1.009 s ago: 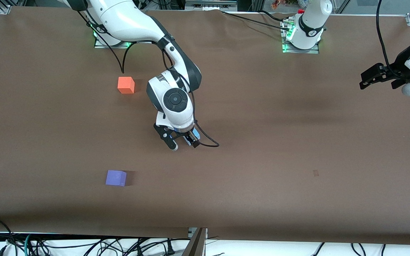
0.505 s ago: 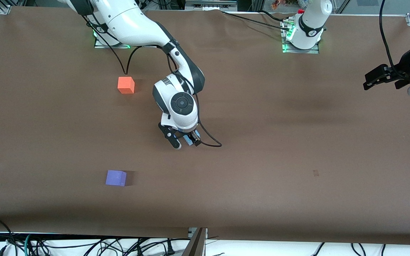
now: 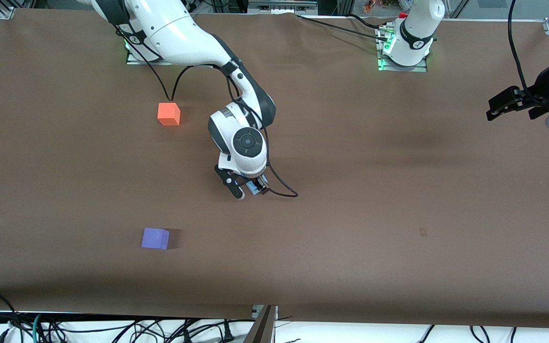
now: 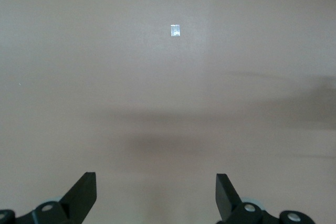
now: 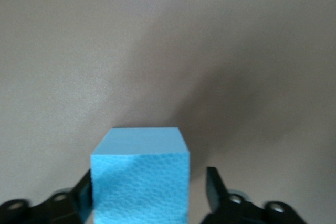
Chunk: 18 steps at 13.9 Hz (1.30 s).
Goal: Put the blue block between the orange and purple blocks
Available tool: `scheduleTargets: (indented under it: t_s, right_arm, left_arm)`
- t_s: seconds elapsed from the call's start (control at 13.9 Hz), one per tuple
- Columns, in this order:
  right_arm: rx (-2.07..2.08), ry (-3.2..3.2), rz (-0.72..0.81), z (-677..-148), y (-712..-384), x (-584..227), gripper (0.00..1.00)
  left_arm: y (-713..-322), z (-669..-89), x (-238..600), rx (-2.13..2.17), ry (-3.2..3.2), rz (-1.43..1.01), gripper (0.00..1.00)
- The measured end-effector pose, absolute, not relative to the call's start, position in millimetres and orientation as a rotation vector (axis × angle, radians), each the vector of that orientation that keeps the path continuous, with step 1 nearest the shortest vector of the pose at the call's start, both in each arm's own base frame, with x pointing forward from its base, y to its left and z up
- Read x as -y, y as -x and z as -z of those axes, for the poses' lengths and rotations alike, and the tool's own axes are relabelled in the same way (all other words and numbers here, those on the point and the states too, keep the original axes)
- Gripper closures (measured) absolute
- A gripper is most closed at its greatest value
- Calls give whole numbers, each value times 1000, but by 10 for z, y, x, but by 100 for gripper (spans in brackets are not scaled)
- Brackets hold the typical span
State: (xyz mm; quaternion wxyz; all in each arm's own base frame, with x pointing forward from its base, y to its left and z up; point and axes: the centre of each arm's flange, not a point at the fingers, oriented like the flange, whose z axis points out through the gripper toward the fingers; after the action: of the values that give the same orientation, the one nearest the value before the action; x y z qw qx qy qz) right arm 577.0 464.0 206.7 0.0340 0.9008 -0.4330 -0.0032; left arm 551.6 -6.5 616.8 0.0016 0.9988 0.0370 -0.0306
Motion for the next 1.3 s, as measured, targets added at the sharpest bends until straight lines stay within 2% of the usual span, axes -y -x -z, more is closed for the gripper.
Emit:
scheduleTargets:
  t_s: [0.07, 0.14, 0.5, 0.87, 1.08, 1.3]
  right_arm:
    - [1332, -2774, 7, -2067, -5769, -4648, 34]
    - [1331, -2778, 4, -2078, -5772, -4653, 40]
    - [1004, -2900, -53, -2308, -5933, -4520, 43]
    - [515, -2940, -30, -2866, -6216, -3801, 43]
    - [304, -2946, -8, -2905, -6215, -3075, 43]
    - [159, -2966, -1, -2774, -6017, -2241, 43]
  left_arm:
    - [-5516, -6168, 65, -116, -3135, 96, 0]
    - [-5516, -6168, 65, -116, -3135, 96, 0]
    - [-5516, -6167, 65, -116, -3135, 96, 0]
    - [-5516, -6167, 64, -116, -3135, 97, 0]
    - [-5516, -6166, 64, -116, -3135, 97, 0]
    - [-5516, -6166, 64, -116, -3135, 97, 0]
